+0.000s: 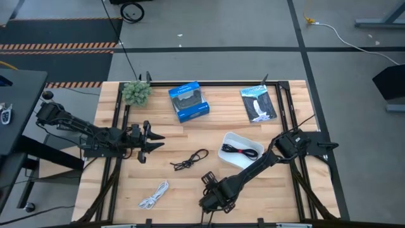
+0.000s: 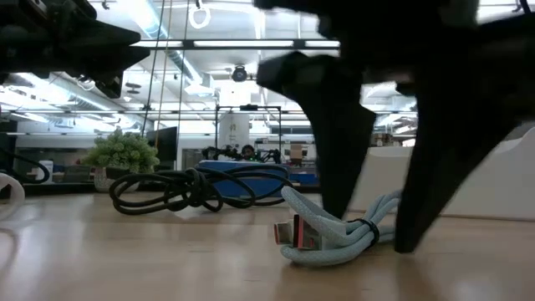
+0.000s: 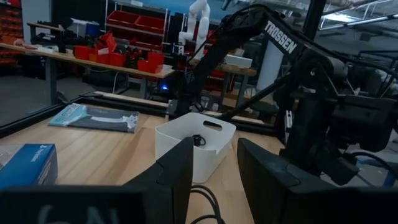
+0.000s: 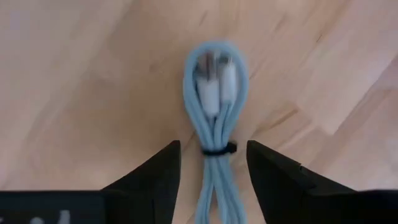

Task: Pick and place USB-C Cables
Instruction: Put the light blue charger cable into the white bin

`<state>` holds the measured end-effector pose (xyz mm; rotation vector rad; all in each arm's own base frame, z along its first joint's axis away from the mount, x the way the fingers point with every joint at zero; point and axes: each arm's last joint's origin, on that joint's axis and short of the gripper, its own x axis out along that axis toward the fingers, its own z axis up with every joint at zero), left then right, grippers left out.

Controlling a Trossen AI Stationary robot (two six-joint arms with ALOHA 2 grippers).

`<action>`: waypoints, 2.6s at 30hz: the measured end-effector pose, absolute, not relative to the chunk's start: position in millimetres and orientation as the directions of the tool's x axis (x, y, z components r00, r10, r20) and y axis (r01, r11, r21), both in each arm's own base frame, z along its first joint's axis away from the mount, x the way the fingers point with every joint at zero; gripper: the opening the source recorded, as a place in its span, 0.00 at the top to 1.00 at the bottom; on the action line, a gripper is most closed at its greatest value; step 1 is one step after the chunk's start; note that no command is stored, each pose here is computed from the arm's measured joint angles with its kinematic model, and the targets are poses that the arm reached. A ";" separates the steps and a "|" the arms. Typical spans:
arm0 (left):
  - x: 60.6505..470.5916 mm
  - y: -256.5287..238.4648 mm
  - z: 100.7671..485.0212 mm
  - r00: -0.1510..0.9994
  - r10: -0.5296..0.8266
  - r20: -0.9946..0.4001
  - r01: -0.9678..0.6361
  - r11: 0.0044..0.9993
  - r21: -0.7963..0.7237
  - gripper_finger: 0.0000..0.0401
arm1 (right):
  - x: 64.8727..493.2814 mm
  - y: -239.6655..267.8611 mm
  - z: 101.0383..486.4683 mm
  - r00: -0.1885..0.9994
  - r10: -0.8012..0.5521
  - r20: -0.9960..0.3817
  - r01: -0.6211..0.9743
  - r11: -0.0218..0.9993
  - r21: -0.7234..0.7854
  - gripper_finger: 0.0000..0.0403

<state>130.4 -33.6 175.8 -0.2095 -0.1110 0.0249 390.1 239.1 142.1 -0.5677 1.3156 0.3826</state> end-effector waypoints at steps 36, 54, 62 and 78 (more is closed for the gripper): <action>130.5 -33.6 175.7 0.994 0.036 0.106 -0.013 0.978 -0.208 0.67 | 342.3 169.0 300.4 0.406 -0.128 -0.905 -0.242 0.940 -0.242 0.91; 130.5 -33.7 175.8 0.994 0.036 0.106 -0.013 0.978 -0.208 0.67 | 251.3 116.2 397.3 0.512 -0.205 -0.834 0.033 0.975 -0.220 0.90; 130.5 -33.6 175.7 0.994 0.036 0.106 -0.013 0.978 -0.209 0.67 | 226.3 103.8 414.2 0.535 -0.206 -0.820 0.090 0.978 -0.187 0.90; 130.5 -33.6 175.8 0.994 0.036 0.106 -0.013 0.978 -0.209 0.67 | 177.1 95.2 448.4 0.702 -0.193 -0.685 0.133 0.981 -0.139 0.90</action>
